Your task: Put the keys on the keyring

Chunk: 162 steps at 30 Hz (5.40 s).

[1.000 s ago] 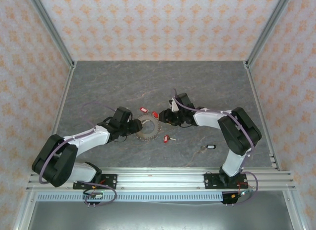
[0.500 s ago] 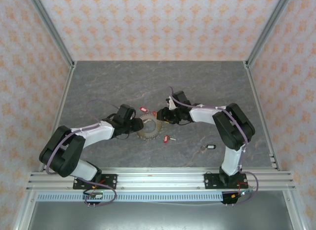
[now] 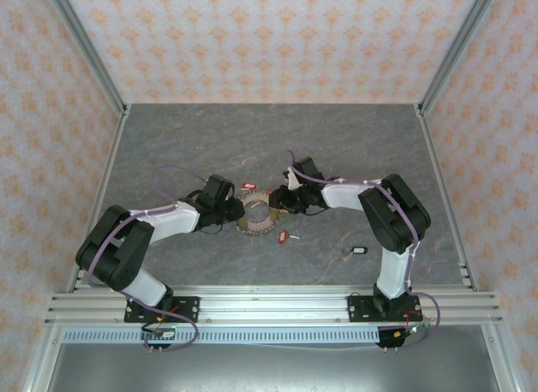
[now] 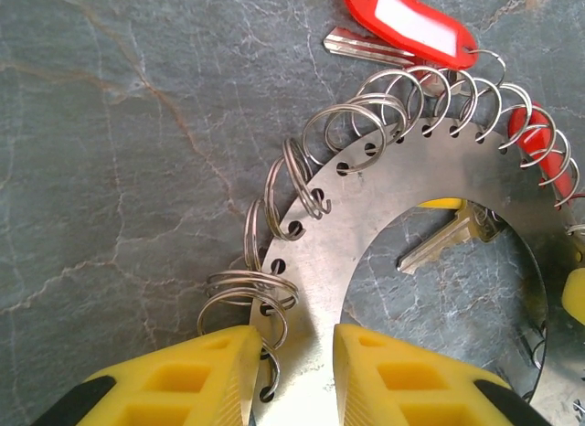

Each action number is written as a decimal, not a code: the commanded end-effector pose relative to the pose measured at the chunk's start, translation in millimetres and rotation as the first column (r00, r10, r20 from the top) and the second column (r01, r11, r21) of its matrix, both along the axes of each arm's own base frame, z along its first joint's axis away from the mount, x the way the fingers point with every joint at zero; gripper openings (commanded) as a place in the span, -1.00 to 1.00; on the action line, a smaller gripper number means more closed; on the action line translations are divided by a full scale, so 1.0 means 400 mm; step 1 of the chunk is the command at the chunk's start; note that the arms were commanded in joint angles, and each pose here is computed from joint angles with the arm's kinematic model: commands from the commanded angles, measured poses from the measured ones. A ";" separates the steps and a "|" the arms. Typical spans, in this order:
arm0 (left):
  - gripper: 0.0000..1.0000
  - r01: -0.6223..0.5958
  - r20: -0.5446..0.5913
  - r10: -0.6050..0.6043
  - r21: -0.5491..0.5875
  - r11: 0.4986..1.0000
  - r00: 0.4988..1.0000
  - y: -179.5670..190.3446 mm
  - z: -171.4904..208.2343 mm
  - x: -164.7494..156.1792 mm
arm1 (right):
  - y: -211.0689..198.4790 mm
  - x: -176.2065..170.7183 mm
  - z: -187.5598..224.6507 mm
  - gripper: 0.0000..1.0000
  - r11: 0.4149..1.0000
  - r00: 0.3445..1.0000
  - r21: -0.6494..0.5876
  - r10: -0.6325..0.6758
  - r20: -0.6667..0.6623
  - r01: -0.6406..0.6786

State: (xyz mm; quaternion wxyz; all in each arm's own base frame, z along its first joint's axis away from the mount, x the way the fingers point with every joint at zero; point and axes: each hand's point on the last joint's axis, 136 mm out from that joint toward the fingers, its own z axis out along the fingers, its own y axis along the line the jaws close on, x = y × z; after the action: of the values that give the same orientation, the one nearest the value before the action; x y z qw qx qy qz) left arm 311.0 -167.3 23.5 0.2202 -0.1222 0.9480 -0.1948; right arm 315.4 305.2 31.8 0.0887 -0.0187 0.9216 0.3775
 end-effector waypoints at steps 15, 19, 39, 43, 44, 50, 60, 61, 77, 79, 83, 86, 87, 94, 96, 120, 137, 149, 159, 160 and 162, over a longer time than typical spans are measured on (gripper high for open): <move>-0.34 -0.008 -0.037 0.010 0.045 0.999 0.999 0.032 -0.028 -0.037 | 0.003 0.028 0.086 -0.76 0.954 0.992 0.274 -0.124 -0.004 0.120; -0.22 -0.014 -0.009 0.014 0.025 1.000 1.000 0.031 -0.006 -0.035 | -0.009 0.031 0.113 -0.97 0.940 0.990 0.313 -0.143 0.001 0.136; 0.90 -0.011 0.202 0.101 -0.406 0.914 0.974 -0.017 0.291 0.002 | -0.056 0.003 0.302 -1.00 0.895 0.972 0.438 -0.173 0.160 0.087; 0.76 0.000 0.214 0.108 -0.453 0.891 0.971 -0.027 0.319 0.009 | -0.053 -0.006 0.331 -1.00 0.886 0.972 0.458 -0.161 0.172 0.065; 0.72 0.004 0.218 0.111 -0.467 0.884 0.970 -0.028 0.324 0.012 | -0.053 -0.009 0.337 -1.00 0.885 0.971 0.461 -0.160 0.178 0.062; 0.35 0.009 0.219 0.118 -0.505 0.863 0.969 -0.037 0.334 0.018 | -0.056 -0.019 0.364 -1.00 0.882 0.968 0.469 -0.152 0.198 0.043; -0.10 0.054 0.269 0.119 -0.557 0.829 0.956 -0.050 0.383 0.017 | -0.052 -0.023 0.378 -1.00 0.879 0.969 0.476 -0.138 0.204 0.025; -0.15 0.052 0.270 0.121 -0.556 0.830 0.955 -0.048 0.385 0.015 | -0.053 -0.023 0.379 -1.00 0.878 0.969 0.478 -0.139 0.204 0.025; -1.00 0.114 0.366 0.122 -0.562 0.819 0.923 -0.041 0.463 -0.002 | -0.047 -0.027 0.434 -0.83 0.861 0.958 0.509 -0.151 0.244 0.006; -1.00 0.125 0.380 0.122 -0.562 0.818 0.917 -0.041 0.472 -0.003 | -0.049 -0.029 0.443 -0.83 0.861 0.954 0.509 -0.154 0.258 0.001; -1.00 0.133 0.386 0.114 -0.558 0.819 0.915 -0.044 0.476 -0.003 | -0.049 -0.036 0.461 -0.85 0.859 0.948 0.512 -0.150 0.279 -0.015; -0.44 0.134 0.379 0.104 -0.551 0.824 0.919 -0.047 0.469 -0.004 | -0.050 -0.039 0.475 -0.87 0.857 0.944 0.515 -0.149 0.293 -0.024; -0.29 0.134 0.377 0.102 -0.551 0.824 0.921 -0.048 0.468 -0.005 | -0.050 -0.041 0.479 -0.89 0.857 0.943 0.515 -0.149 0.298 -0.027; 0.40 0.124 0.352 0.073 -0.506 0.854 0.933 -0.051 0.444 -0.006 | -0.055 -0.047 0.505 -0.93 0.855 0.934 0.517 -0.161 0.320 -0.030; 0.41 0.114 0.343 0.071 -0.489 0.865 0.937 -0.047 0.436 -0.005 | -0.059 -0.047 0.507 -0.93 0.863 0.931 0.504 -0.165 0.325 -0.023; -0.40 0.239 0.398 -0.029 -0.490 0.838 0.917 -0.119 0.467 -0.008 | -0.058 -0.030 0.474 -0.89 0.909 0.925 0.417 -0.167 0.341 0.010; -1.00 0.257 0.477 0.008 -0.487 0.835 0.879 -0.110 0.516 0.004 | -0.096 -0.019 0.470 -0.44 0.922 0.893 0.380 -0.231 0.386 0.074; -1.00 0.374 0.681 0.005 -0.409 0.832 0.732 -0.108 0.621 0.003 | -0.241 -0.060 0.510 -0.15 0.963 0.647 0.234 -0.264 0.716 0.134; -1.00 0.577 0.795 -0.155 -0.276 0.769 0.587 -0.158 0.695 -0.048 | -0.233 -0.142 0.501 -0.21 1.000 0.301 -0.024 0.025 0.953 -0.007; -1.00 0.595 0.803 -0.163 -0.271 0.757 0.573 -0.164 0.703 -0.049 | -0.219 -0.162 0.497 -0.23 0.997 0.242 -0.066 0.074 0.967 -0.041; -1.00 0.625 0.815 -0.169 -0.274 0.731 0.555 -0.175 0.717 -0.048 | -0.199 -0.196 0.486 -0.28 0.988 0.133 -0.134 0.144 0.981 -0.082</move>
State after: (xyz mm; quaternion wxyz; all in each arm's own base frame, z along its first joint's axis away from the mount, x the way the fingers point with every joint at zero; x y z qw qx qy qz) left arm 297.6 -226.3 259.8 0.4416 0.0727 0.7406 -0.5013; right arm 248.6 219.5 214.0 0.5753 -0.2418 0.7142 0.3168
